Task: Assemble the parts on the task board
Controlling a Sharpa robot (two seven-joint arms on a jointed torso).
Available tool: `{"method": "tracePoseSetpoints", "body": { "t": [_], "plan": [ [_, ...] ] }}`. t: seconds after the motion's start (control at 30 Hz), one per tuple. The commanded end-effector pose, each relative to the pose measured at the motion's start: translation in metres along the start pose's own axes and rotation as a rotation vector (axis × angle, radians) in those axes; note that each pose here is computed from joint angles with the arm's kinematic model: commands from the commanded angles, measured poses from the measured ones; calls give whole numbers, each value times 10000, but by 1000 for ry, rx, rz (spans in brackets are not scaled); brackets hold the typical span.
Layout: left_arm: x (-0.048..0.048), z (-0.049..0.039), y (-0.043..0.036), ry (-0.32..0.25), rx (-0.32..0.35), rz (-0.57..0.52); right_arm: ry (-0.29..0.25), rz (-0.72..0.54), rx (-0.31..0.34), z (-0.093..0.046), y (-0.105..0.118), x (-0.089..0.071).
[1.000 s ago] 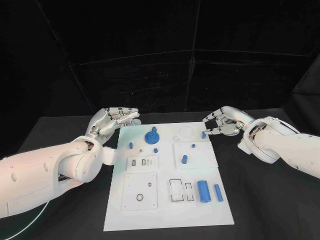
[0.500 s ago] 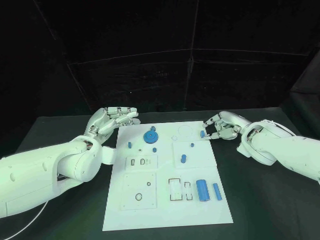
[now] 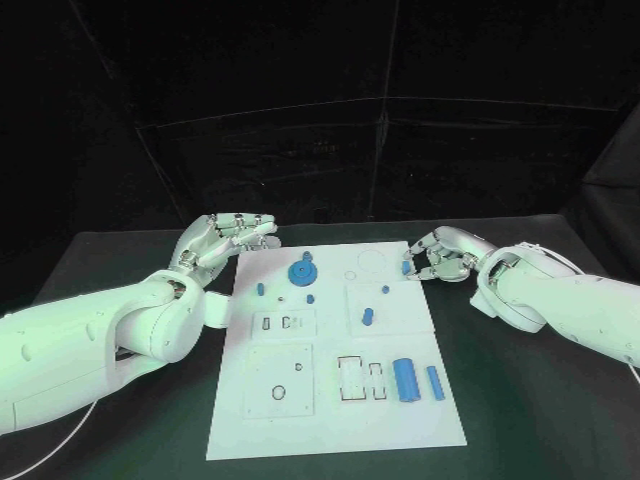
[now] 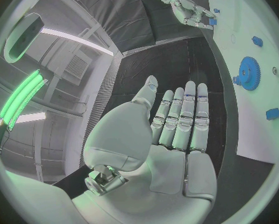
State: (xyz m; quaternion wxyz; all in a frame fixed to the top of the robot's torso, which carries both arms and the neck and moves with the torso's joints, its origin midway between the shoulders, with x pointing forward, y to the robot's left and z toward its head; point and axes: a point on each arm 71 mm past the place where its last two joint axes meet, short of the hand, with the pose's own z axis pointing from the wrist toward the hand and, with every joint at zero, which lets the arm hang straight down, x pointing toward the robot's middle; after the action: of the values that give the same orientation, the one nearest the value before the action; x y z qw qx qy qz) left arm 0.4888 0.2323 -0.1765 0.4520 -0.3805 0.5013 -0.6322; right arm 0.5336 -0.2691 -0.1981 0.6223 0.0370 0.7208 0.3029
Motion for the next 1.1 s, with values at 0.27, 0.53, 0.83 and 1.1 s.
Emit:
{"method": "tracePoseSetpoints", "body": {
  "t": [0.27,0.53,0.83,1.1],
  "plan": [
    [8,5,-9,9,4,-10,11,-2,-8,28,28,27],
    [6,6,-8,8,3,-9,13,-1,-15,39,46,39],
    [5,6,-7,8,3,-9,3,-2,-13,38,44,30],
    [6,4,-8,9,1,-10,-26,-5,-22,35,57,12]
  ]
}}
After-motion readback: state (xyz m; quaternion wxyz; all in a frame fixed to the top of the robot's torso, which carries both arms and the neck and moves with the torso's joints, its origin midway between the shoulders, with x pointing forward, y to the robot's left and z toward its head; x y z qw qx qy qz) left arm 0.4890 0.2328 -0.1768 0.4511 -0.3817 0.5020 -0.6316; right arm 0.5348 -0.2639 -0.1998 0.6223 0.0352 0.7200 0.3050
